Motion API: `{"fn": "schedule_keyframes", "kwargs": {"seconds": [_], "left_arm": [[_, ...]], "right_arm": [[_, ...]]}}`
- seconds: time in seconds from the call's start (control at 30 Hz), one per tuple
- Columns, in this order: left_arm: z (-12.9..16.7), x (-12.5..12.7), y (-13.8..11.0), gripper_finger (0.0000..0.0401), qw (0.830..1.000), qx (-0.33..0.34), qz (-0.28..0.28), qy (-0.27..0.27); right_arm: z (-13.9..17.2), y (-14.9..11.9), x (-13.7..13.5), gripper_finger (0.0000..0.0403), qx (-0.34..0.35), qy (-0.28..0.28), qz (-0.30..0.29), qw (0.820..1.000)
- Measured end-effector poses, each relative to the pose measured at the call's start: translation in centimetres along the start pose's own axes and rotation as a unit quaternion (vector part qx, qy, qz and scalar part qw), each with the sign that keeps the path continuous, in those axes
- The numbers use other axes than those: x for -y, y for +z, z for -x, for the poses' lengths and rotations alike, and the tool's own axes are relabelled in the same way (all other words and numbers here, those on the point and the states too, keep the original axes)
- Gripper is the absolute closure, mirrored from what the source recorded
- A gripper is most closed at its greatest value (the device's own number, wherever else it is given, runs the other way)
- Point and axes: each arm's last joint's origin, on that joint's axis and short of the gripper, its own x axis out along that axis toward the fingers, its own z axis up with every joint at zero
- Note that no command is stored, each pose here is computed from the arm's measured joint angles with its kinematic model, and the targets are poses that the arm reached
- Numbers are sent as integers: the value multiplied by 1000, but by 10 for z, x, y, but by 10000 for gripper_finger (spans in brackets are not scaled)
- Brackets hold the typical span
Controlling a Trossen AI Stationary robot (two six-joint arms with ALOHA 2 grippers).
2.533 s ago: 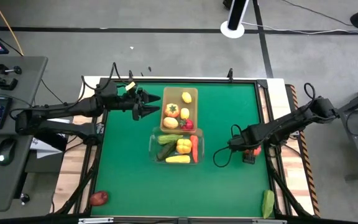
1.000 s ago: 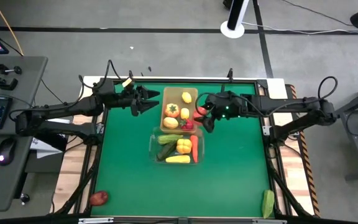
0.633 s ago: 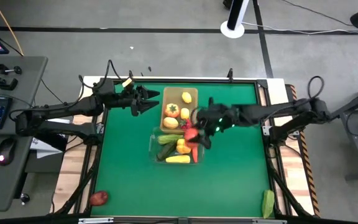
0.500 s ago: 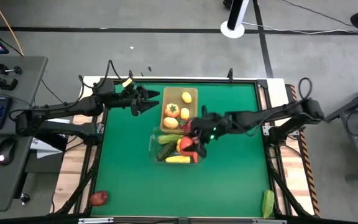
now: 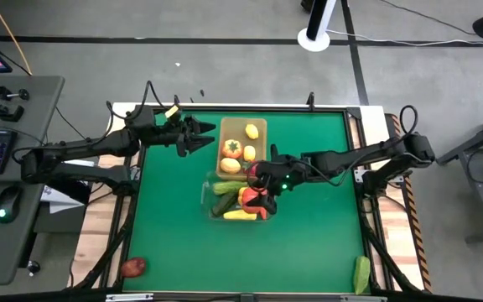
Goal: Sort produce into baskets
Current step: Put the orange pumpkin into the transparent bin
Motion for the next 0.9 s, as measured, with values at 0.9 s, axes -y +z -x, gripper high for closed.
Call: {"fn": "schedule_keyframes", "kwargs": {"seconds": [0.9], "left_arm": [[-3,13,-8,20,999,-17,-31,-37]], "right_arm": [[1,6,-1,114,28,9,-42,999]]}}
